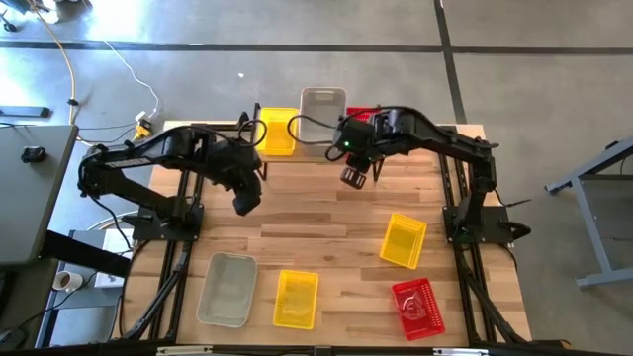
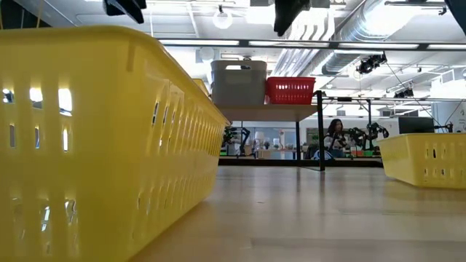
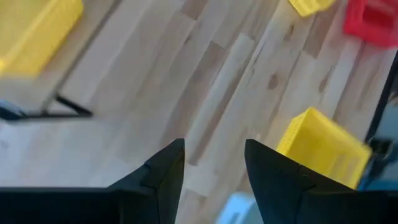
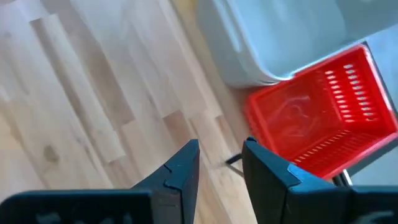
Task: Stack baskets on shelf by color
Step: Stack the bottom yellow bin on top of the yellow bin on the shelf
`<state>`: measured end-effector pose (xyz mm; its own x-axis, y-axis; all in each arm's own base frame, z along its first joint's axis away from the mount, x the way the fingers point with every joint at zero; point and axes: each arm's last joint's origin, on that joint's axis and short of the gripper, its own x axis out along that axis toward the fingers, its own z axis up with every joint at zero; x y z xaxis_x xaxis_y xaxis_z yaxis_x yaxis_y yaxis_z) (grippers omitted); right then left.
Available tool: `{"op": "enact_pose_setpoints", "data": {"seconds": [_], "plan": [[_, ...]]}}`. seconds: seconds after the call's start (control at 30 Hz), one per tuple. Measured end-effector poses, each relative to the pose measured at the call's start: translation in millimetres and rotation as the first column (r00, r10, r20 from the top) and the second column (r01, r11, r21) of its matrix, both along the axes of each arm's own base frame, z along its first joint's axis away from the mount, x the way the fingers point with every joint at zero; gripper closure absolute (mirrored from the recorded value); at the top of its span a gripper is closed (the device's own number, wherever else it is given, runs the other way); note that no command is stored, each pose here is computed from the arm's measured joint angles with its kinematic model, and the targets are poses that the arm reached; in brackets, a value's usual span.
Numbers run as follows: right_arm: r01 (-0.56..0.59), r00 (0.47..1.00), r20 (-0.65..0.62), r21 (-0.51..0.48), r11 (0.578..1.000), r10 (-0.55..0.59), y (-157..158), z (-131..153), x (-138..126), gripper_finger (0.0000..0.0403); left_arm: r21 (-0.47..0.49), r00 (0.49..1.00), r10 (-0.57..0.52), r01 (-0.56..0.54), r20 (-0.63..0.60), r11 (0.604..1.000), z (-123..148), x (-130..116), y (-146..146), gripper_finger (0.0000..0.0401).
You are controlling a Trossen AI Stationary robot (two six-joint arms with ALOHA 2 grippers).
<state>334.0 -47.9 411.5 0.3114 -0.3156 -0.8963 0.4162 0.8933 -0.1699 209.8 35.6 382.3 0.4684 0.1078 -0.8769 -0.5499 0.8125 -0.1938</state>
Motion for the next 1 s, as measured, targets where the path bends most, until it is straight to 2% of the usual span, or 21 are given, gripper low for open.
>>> {"op": "enact_pose_setpoints", "data": {"seconds": [0.17,0.37,0.47,0.63,0.8,1.0], "plan": [[-0.090,0.996,-0.016,-0.013,0.996,0.090,15.6,0.0,1.8,0.0295,-0.063,0.990,0.139,-0.138,0.018,0.988,-2.9,3.3,-13.5,0.0245],[-0.221,0.975,-0.040,-0.016,0.975,0.220,30.7,-0.2,3.0,0.0295,-0.147,0.966,0.254,-0.259,-0.050,0.955,-33.0,9.1,-36.5,0.0252],[-0.272,0.961,-0.053,-0.023,0.962,0.271,35.5,-0.2,3.2,0.0295,-0.206,0.950,0.312,-0.312,-0.031,0.928,-48.8,16.4,-47.3,0.0254],[-0.289,0.956,-0.053,-0.021,0.957,0.287,40.2,-0.3,3.4,0.0295,-0.312,0.912,0.410,-0.383,0.023,0.869,-69.7,27.0,-63.3,0.0254],[-0.304,0.952,-0.053,-0.021,0.952,0.303,45.5,-0.3,3.4,0.0295,-0.359,0.893,0.451,-0.422,-0.006,0.832,-92.9,35.2,-81.1,0.0254],[-0.317,0.948,-0.051,-0.018,0.948,0.315,50.1,-0.3,3.5,0.0295,-0.338,0.896,0.437,-0.435,-0.075,0.834,-116.5,51.0,-103.4,0.0254]]}}
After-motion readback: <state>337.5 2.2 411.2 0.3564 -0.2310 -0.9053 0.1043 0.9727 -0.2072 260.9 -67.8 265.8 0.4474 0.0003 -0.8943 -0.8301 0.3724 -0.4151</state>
